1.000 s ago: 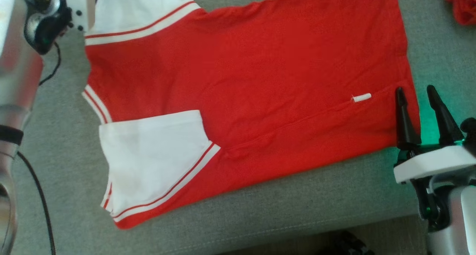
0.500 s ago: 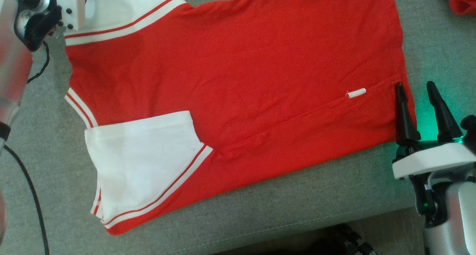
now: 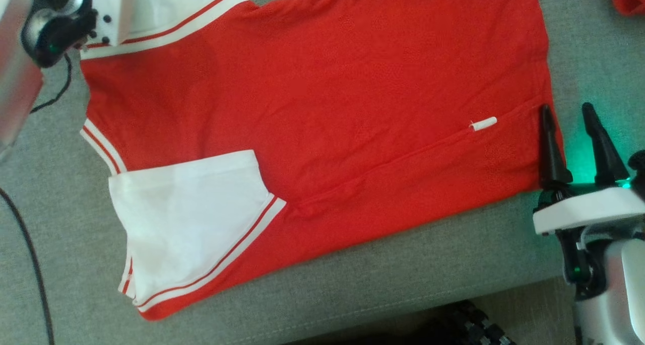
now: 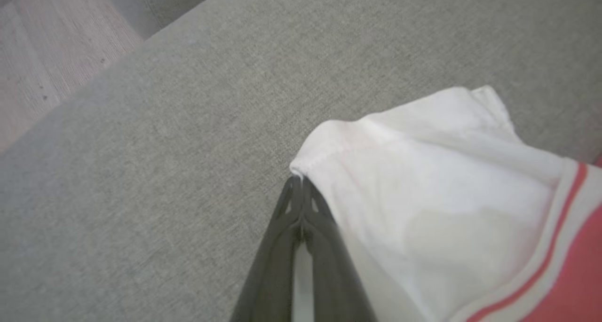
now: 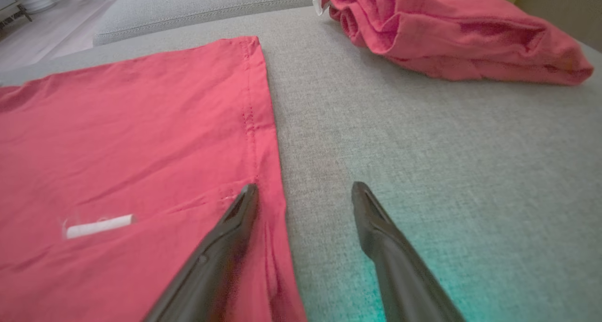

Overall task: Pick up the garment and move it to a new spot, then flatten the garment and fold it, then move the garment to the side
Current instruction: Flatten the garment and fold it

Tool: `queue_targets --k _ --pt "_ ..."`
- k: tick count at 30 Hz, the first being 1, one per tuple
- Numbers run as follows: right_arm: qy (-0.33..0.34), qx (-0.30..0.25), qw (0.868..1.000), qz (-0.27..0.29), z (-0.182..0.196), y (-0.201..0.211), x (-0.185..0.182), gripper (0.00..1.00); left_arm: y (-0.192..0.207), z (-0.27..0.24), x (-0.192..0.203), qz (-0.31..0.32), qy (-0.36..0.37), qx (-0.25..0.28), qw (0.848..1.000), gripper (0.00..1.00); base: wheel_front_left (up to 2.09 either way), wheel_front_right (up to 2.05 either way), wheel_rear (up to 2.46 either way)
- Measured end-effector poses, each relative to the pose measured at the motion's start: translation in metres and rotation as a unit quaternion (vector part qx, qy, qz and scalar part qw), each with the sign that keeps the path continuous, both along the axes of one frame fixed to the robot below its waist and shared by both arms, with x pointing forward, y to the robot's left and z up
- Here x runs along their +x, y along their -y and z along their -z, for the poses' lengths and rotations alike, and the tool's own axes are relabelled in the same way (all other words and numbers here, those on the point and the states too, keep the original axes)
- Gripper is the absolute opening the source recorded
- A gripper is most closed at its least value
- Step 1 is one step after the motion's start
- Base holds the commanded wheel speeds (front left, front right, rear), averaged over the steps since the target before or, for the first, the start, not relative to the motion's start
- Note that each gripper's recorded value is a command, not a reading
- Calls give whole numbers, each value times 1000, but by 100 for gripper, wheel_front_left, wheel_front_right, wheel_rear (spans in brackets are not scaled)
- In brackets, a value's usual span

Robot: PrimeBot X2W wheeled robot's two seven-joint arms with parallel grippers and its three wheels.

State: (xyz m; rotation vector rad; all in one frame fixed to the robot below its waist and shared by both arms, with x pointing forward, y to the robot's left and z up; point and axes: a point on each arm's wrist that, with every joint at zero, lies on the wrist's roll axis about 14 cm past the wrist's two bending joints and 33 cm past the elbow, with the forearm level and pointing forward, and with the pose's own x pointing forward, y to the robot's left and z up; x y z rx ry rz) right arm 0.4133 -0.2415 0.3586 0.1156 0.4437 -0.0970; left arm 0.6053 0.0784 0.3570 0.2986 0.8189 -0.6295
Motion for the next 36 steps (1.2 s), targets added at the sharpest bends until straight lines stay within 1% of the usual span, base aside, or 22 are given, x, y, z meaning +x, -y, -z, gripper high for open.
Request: queue_targets --k 7,13,17,21,23,27,30,33,36 --pt "10 0 1000 -1 -3 0 6 100 -4 -5 1 29 29 5 999 0 0 0 0" --pt "20 1 1000 -9 -11 -4 11 100 -8 -31 10 35 83 -8 996 0 0 0 0" --pt "35 -6 999 -32 -27 -9 26 100 -9 -54 15 35 111 -18 993 0 0 0 0" --pt "46 -9 997 -56 -43 -17 48 100 -12 -63 11 31 113 -26 993 0 0 0 0" --pt "34 8 997 -75 -49 -28 64 100 -11 -67 4 38 110 -27 993 0 0 0 0" --pt "-7 9 996 -89 -47 -27 82 100 -6 -73 -5 53 108 -30 992 0 0 0 0" --pt "-53 -8 994 -96 -43 -18 92 100 -3 -80 -9 66 111 -28 991 0 0 0 0" --pt "-87 -39 990 -100 -40 -6 101 100 2 -84 -12 78 116 -30 990 0 0 0 0" --pt "-110 -39 987 -108 -36 -11 111 100 6 -86 -15 89 117 -33 989 0 0 0 0"
